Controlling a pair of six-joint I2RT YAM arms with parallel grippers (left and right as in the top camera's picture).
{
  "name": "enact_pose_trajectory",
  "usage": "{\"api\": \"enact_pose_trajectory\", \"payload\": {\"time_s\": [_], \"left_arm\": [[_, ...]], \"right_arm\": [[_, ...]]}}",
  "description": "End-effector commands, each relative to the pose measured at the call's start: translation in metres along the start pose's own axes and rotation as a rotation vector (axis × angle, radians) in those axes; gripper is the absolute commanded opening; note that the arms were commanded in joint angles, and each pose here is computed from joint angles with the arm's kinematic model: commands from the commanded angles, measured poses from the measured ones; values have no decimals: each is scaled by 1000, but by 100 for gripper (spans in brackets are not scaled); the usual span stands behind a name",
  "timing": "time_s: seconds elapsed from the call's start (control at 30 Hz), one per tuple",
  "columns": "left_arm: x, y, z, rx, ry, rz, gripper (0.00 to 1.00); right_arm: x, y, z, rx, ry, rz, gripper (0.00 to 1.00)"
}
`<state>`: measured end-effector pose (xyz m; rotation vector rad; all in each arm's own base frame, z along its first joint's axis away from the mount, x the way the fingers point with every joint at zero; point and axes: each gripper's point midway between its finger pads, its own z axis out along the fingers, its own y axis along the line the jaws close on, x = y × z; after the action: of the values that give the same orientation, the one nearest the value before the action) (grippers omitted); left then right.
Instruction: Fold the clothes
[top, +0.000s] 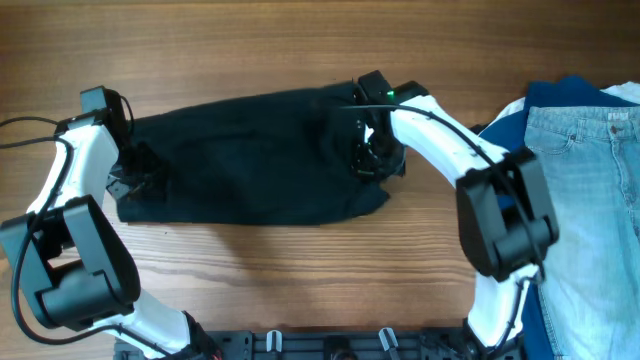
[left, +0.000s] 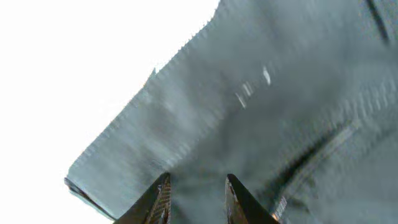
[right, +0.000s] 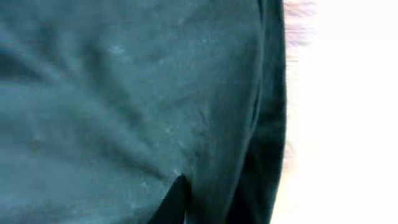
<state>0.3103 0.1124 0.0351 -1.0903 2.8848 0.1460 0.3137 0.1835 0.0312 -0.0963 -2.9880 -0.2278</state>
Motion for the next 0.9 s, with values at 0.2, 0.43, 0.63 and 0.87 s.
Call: {"api": "enact_pose_trajectory", "payload": {"time_s": [0.2,0.43,0.63,0.87], "left_arm": [[-3,-2,-1,12,-6,9,37],[-1,-21,-2,117,9,63,38],[1,-27,-3,158,17,113,42],[1,-28,-3,158,17,114,43]], "right_arm": [[-93,-27,-113,-138,-514,17,75],[-126,4,-73,-357,-467,-103,62],[-132,9,-9,-399,-347,-99,54],[-127,39,-4,-544,-331,-243,36]]}}
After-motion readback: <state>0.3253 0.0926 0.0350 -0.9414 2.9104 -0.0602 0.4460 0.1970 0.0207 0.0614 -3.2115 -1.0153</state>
